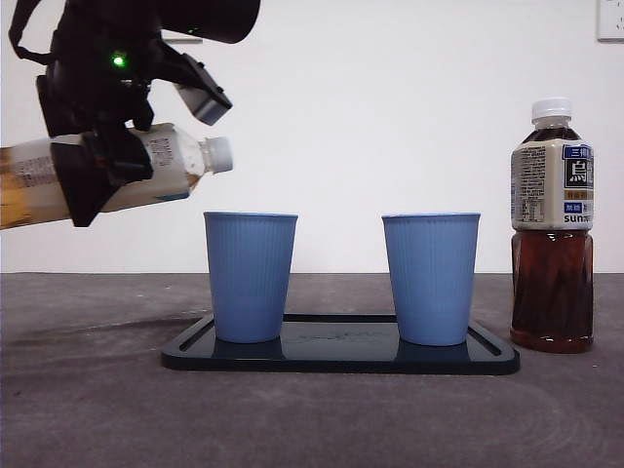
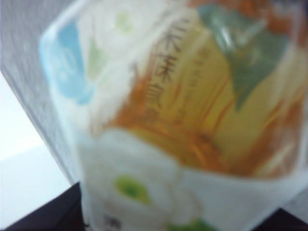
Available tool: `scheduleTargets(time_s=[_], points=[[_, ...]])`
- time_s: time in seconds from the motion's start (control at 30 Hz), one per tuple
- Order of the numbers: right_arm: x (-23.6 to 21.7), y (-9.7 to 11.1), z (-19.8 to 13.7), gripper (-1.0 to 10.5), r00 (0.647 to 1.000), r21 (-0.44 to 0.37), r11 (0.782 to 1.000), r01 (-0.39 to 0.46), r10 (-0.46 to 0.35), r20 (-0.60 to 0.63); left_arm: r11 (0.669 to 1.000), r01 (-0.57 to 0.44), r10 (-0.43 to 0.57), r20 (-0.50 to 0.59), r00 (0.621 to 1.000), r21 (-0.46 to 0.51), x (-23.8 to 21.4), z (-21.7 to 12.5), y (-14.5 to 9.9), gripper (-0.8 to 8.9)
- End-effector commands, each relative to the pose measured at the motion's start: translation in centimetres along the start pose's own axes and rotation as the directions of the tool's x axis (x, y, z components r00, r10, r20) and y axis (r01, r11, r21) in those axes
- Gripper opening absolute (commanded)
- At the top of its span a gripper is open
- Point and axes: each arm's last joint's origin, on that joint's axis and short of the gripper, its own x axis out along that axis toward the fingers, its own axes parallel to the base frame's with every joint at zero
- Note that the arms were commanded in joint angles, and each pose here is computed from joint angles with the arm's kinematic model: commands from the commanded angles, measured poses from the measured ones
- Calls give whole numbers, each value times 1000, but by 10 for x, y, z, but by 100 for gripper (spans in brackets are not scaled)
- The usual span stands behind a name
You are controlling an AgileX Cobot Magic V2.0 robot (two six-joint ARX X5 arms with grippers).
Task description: Pour the drink into the cup
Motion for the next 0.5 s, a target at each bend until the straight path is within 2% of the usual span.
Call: scheduleTargets(time_s=[0.03, 0.5], points=[[-4, 1, 4, 491, 1000, -2, 1000, -9, 9, 22, 999, -47, 47, 20, 999, 1, -7, 7, 2, 247], [-4, 1, 3, 491, 1000, -2, 1000, -8, 8, 16, 995, -82, 82, 9, 997, 48, -12, 8, -7, 247]])
